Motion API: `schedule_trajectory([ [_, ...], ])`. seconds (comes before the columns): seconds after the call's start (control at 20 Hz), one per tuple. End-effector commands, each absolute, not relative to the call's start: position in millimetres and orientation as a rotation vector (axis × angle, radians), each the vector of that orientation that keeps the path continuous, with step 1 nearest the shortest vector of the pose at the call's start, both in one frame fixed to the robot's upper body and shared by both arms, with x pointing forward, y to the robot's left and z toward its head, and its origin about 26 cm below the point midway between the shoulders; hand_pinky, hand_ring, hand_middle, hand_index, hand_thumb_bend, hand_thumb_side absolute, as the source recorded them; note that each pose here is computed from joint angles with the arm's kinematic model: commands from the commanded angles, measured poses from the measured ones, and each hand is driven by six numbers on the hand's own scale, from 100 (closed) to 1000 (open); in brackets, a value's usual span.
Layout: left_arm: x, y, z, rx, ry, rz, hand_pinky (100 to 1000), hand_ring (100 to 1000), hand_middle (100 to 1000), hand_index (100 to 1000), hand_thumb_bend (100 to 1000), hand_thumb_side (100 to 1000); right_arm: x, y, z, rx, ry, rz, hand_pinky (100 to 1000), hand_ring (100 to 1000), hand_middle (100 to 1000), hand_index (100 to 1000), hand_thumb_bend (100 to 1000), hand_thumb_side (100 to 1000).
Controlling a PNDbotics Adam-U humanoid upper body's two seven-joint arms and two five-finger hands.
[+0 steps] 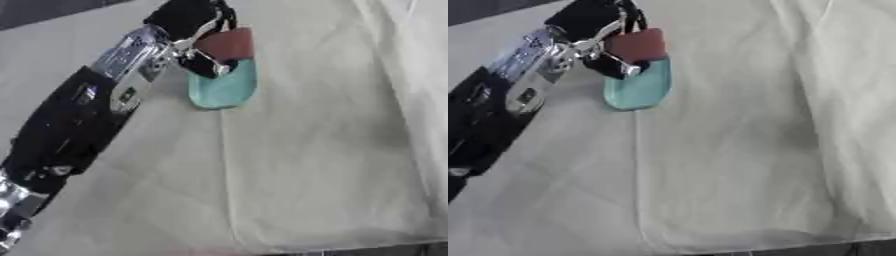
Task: Pick up objects on the table and place them in the box.
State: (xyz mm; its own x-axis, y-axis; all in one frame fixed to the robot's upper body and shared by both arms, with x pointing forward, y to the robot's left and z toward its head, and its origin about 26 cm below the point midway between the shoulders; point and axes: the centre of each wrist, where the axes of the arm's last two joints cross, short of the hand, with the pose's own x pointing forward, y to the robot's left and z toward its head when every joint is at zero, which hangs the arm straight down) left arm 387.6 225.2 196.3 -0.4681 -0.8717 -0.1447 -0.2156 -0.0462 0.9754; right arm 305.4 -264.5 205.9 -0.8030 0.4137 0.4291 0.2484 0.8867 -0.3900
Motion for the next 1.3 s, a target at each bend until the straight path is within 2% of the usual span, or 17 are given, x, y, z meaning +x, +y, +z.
schedule_trajectory([
  [0.05, 388, 227, 200, 1.149, -1.633, -1.622, 523, 607, 616, 691, 183, 391, 303, -263, 214, -0.479, -2.566, 0.443, 370, 581, 777, 791, 100, 501],
  [0.1, 388, 228, 200, 1.135, -1.613, -1.644, 539, 618, 634, 710, 180, 427, 303, -263, 214, -0.479, -2.566, 0.443, 370, 580, 777, 792, 100, 502],
  [0.15, 388, 228, 199, 1.119, -1.592, -1.668, 622, 696, 729, 799, 178, 584, 303, -263, 214, -0.479, -2.566, 0.444, 370, 580, 777, 792, 100, 501],
  [0.2, 388, 228, 199, 1.107, -1.576, -1.686, 608, 682, 716, 786, 176, 561, 303, -263, 214, -0.480, -2.566, 0.444, 370, 580, 777, 792, 100, 501],
  [0.25, 388, 228, 199, 1.094, -1.565, -1.703, 741, 802, 816, 883, 238, 743, 303, -263, 214, -0.480, -2.566, 0.444, 370, 580, 776, 792, 100, 501],
  [0.3, 388, 228, 200, 1.081, -1.557, -1.719, 774, 831, 837, 904, 270, 766, 303, -263, 214, -0.480, -2.566, 0.444, 370, 580, 775, 792, 100, 501],
  [0.35, 388, 228, 201, 1.072, -1.553, -1.730, 892, 923, 907, 967, 285, 860, 303, -263, 214, -0.481, -2.565, 0.444, 369, 579, 775, 792, 100, 501],
  [0.45, 387, 229, 202, 1.060, -1.554, -1.742, 938, 959, 946, 1000, 295, 902, 303, -263, 214, -0.482, -2.564, 0.443, 369, 578, 774, 792, 100, 501],
  [0.7, 386, 230, 204, 1.062, -1.553, -1.743, 963, 974, 961, 1000, 283, 912, 303, -264, 213, -0.484, -2.561, 0.440, 369, 578, 774, 792, 100, 501],
  [0.85, 383, 231, 209, 1.095, -1.570, -1.726, 958, 961, 949, 1000, 240, 885, 303, -264, 213, -0.485, -2.559, 0.439, 369, 578, 774, 792, 100, 501],
  [1.1, 369, 229, 220, 1.167, -1.630, -1.707, 949, 949, 941, 1000, 225, 850, 302, -265, 212, -0.487, -2.558, 0.437, 368, 577, 775, 792, 100, 502],
  [1.2, 361, 227, 227, 1.192, -1.685, -1.691, 901, 913, 912, 987, 187, 772, 302, -265, 212, -0.488, -2.558, 0.437, 368, 577, 775, 792, 100, 501],
  [1.25, 356, 227, 232, 1.209, -1.727, -1.670, 821, 867, 875, 956, 153, 696, 302, -265, 212, -0.489, -2.558, 0.437, 368, 577, 775, 792, 100, 501],
  [1.3, 348, 226, 237, 1.232, -1.789, -1.632, 784, 850, 862, 947, 146, 674, 302, -265, 212, -0.491, -2.558, 0.436, 368, 577, 775, 792, 100, 501],
])
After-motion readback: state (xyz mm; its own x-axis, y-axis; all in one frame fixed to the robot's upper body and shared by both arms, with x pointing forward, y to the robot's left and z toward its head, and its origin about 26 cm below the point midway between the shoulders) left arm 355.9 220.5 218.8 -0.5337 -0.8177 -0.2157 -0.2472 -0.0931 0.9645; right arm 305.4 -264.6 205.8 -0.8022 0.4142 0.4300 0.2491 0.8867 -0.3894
